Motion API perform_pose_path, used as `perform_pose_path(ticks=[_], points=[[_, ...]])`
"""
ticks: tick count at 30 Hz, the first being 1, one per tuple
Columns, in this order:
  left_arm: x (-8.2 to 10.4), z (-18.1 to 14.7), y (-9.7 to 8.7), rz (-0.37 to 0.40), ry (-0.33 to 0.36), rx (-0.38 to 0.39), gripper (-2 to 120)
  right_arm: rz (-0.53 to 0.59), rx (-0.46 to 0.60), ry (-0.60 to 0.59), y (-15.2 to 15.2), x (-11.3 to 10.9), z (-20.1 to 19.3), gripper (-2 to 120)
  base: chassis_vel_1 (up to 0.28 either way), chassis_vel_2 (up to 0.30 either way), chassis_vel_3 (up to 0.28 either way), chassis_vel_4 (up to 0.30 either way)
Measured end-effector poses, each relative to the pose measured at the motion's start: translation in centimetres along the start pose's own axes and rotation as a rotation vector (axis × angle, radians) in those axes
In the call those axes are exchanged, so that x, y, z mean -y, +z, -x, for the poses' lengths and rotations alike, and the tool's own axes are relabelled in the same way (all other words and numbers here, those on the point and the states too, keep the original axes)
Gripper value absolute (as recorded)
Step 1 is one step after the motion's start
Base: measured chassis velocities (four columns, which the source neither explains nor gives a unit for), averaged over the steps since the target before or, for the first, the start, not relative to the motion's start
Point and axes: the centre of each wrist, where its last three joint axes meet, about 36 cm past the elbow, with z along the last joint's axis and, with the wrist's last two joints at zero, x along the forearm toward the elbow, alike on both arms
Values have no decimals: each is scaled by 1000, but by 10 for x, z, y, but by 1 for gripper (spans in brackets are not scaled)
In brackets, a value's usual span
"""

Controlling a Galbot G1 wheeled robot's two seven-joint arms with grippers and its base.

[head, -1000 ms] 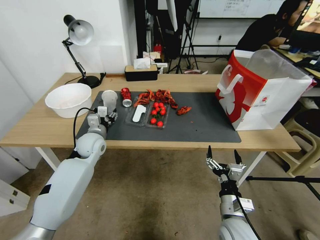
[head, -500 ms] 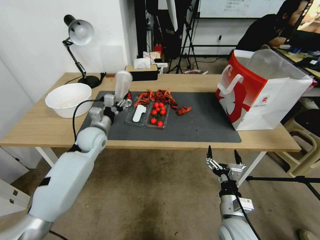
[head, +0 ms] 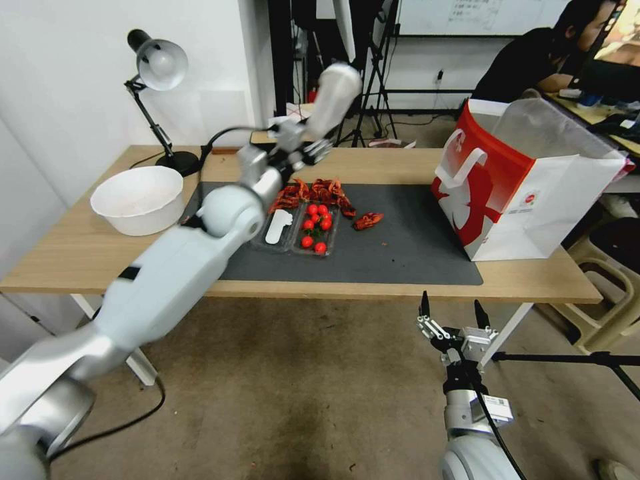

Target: Pick up the trash from the table and place it into the takeout bag.

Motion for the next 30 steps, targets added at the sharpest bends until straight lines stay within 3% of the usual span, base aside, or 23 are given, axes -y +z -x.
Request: perform_pose_path(ticks=[3,4,8,9,11,12,15,16,19,21,23,30], points=[[22,44,-27,19,72,27,52,0,-1,7,0,1,-1,100,0,0,0,0],[22,44,-27,19,72,27,52,0,-1,7,0,1,-1,100,0,0,0,0],[56,86,-50,-9,157,41,52,2,-4,12,1,1,-1,100,0,0,0,0],[56,86,-50,-9,157,41,52,2,-4,12,1,1,-1,100,0,0,0,0],[74,100,-55,-21,190,42,52,2,-6,13,2,0,-1,100,0,0,0,0],[74,100,-55,-21,190,42,52,2,-6,13,2,0,-1,100,0,0,0,0],[103,119,-57,-30,238,36,52,3,-6,15,2,0,0,100,0,0,0,0],[103,119,-57,-30,238,36,52,3,-6,15,2,0,0,100,0,0,0,0],[128,134,-57,-38,271,32,52,3,-6,16,3,0,0,100,0,0,0,0],[131,135,-57,-39,274,31,52,2,-6,17,3,0,0,100,0,0,0,0],[151,145,-57,-45,301,30,52,1,-6,21,3,1,-1,100,0,0,0,0],[179,155,-54,-53,336,20,52,0,-7,24,5,2,-1,100,0,0,0,0]])
